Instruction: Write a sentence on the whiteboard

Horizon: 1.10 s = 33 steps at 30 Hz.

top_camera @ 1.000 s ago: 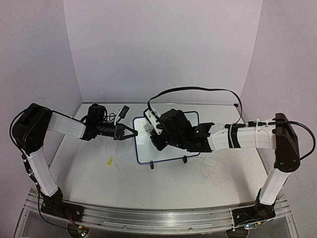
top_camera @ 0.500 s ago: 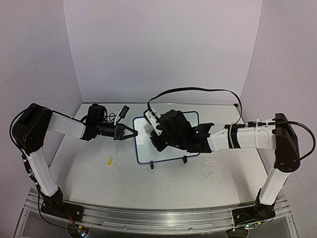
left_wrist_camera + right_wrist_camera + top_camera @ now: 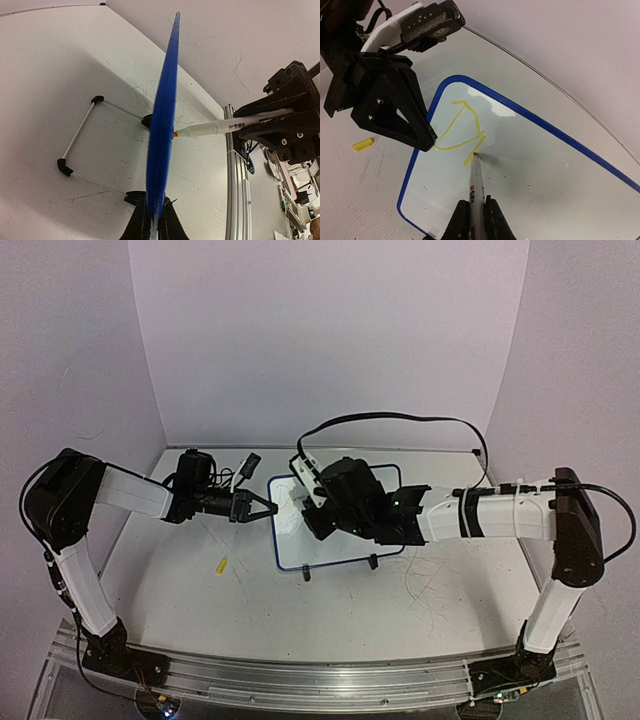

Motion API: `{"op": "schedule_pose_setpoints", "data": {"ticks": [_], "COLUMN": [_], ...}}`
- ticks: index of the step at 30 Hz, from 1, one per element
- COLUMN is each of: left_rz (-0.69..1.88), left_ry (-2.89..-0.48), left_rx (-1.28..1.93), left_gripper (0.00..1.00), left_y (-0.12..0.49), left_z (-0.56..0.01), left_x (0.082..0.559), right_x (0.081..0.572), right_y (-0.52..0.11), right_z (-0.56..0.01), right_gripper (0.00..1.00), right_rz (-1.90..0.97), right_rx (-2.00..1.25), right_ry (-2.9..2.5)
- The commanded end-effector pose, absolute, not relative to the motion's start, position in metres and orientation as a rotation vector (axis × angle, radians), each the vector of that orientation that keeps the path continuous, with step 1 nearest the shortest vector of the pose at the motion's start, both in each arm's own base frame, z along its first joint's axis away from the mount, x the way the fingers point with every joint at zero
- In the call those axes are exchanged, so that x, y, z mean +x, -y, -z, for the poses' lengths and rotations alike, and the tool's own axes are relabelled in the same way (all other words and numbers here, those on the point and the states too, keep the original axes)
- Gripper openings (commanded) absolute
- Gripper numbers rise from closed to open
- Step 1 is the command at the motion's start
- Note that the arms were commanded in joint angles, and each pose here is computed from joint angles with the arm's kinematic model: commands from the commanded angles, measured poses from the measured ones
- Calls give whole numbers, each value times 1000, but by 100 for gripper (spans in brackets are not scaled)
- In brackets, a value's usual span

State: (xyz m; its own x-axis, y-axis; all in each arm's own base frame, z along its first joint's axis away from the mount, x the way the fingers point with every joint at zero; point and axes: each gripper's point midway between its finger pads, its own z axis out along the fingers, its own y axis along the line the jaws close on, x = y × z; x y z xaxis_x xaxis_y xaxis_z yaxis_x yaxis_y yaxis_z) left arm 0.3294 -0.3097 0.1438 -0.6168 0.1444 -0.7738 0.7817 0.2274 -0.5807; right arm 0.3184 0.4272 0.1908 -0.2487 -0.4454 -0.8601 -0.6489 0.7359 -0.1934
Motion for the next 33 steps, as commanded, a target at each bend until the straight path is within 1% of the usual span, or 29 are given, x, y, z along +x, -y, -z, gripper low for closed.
{"op": "schedule_pose_setpoints", "data": {"ticks": [1,20,25,29,33], "left_rz": [1379,1381,1381,1380,1380], "left_ry": [-1886,-1889,-1889,-1890,-1888], "left_rx": [861,861,861,860,861], "left_gripper": [0,0,0,0,0], "left_y": [310,310,310,310,310], "left_z": [-161,-160,-160,-160,-161], "left_x": [335,334,335,335,335], "right_x": [336,346,336,321,322], "right_y": [-426,-398,-388,-384,-387], "right_z": [-204,-214,-231,-247,-235], "right_gripper": [0,0,0,0,0], "right_rz": [-210,-132,-208,-310,-345], "right_rx": [-758,-637,-588,-610,-668], "right_ry": [-1869,-1877,-1860,-1818,-1841]}}
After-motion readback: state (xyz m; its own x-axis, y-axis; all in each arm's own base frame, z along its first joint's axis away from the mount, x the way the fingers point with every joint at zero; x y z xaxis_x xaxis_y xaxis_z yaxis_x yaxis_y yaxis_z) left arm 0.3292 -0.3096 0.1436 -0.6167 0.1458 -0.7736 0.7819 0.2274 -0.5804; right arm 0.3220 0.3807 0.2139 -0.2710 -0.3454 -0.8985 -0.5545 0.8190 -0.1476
